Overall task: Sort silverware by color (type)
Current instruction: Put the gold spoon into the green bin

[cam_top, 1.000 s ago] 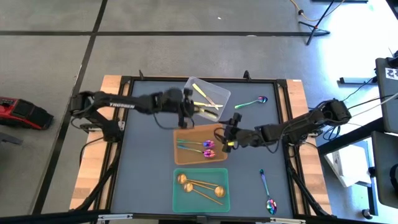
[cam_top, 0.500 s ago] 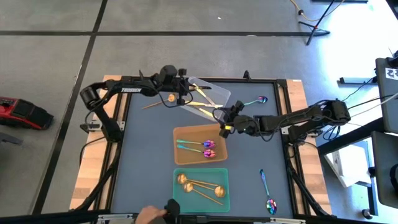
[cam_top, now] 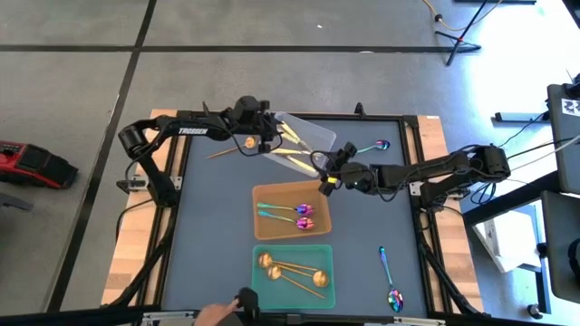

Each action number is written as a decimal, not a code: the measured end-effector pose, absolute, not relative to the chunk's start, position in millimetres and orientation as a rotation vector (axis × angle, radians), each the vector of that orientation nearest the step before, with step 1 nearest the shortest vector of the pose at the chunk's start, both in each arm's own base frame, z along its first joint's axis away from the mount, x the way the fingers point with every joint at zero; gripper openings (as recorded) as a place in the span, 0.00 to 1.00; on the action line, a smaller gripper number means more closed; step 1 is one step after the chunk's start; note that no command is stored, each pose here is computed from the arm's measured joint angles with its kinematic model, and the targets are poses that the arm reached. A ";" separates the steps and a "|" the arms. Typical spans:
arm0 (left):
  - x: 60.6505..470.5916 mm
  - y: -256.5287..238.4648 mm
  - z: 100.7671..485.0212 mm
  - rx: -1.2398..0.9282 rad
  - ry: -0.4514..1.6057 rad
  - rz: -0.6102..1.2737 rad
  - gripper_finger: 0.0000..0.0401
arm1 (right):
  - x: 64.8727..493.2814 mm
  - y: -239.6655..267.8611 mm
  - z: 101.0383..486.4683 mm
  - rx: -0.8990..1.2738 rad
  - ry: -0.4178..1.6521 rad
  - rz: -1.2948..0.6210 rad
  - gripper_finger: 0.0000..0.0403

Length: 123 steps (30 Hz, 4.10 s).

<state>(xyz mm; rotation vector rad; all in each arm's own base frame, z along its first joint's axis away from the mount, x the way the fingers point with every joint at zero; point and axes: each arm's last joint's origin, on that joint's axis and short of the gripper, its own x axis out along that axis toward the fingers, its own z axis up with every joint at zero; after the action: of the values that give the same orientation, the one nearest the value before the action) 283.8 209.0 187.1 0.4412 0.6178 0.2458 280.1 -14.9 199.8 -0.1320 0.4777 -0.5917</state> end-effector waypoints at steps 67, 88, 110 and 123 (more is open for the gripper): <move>174.9 193.2 121.4 -0.255 1.139 0.493 0.06 | 276.1 -24.3 189.5 -0.192 0.627 -0.415 0.63; 170.8 166.9 177.5 -0.083 1.083 0.807 0.05 | 275.8 -24.1 188.8 -0.189 0.635 -0.406 0.63; 216.6 18.5 227.5 0.195 0.649 0.181 0.05 | 277.1 -16.3 188.8 -0.167 0.626 -0.319 0.63; 253.1 -51.6 216.5 0.202 0.562 0.048 0.05 | 271.9 38.1 199.2 -0.334 0.625 -0.227 0.63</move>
<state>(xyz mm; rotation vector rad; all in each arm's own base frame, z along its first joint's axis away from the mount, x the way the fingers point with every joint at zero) 253.1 -51.6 216.5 0.2016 0.5616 0.0477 271.9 38.1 199.2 -0.3337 0.6246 -0.2269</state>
